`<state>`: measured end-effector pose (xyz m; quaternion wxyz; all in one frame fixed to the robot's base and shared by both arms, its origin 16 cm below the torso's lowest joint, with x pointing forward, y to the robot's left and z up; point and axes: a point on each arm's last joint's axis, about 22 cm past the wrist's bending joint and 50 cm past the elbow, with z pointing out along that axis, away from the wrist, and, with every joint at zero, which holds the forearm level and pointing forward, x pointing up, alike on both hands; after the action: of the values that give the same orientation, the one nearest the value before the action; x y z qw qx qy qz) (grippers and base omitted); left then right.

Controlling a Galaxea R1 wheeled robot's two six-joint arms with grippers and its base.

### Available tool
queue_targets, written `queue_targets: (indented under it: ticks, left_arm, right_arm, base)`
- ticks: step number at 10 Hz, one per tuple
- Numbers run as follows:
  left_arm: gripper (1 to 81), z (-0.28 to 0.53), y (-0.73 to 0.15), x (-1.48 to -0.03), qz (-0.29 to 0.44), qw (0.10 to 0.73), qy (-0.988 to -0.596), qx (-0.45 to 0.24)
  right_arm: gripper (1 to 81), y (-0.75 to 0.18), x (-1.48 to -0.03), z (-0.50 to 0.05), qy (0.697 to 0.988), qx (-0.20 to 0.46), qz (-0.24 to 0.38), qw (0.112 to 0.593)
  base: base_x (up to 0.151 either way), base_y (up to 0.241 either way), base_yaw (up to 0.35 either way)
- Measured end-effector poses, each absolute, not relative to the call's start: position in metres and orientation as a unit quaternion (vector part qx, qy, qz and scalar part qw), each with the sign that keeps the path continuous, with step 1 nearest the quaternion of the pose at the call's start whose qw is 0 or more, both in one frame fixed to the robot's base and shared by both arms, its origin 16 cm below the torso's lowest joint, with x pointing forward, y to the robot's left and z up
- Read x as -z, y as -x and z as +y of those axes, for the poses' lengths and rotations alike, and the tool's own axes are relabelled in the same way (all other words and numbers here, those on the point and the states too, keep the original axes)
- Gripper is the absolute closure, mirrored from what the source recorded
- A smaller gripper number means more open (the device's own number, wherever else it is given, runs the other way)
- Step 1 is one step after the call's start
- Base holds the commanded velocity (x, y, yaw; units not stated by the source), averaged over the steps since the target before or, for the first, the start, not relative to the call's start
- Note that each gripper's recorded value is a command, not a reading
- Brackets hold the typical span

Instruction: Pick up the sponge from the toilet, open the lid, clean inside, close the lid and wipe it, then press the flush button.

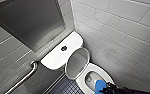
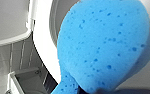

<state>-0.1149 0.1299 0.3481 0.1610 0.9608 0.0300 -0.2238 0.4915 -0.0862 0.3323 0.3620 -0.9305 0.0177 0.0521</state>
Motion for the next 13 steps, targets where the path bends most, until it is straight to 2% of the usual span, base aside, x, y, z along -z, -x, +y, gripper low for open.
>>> queue_targets:
  ticks: [3,5,9,13]
  left_arm:
    - [1.0,0.131,0.115,-0.348,0.034,0.159,-0.961,0.222]
    - [1.0,0.135,0.121,-0.353,0.056,0.149,-0.963,0.219]
    - [1.0,0.133,0.130,-0.363,0.111,0.130,-0.963,0.208]
    - [1.0,0.132,0.134,-0.365,0.116,0.129,-0.962,0.209]
  right_arm:
    - [81.1,-0.571,-0.332,-0.062,0.940,-0.022,-0.012,0.341]
    - [81.1,-0.579,-0.321,-0.026,0.941,-0.037,-0.037,0.335]
    - [81.1,-0.583,-0.322,0.056,0.927,-0.054,-0.082,0.362]
    - [81.1,-0.574,-0.322,0.082,0.926,-0.070,-0.051,0.368]
  base:
    - [0.000,0.000,0.000]
    - [0.000,0.000,0.000]
    - [0.000,0.000,0.000]
    - [0.000,0.000,0.000]
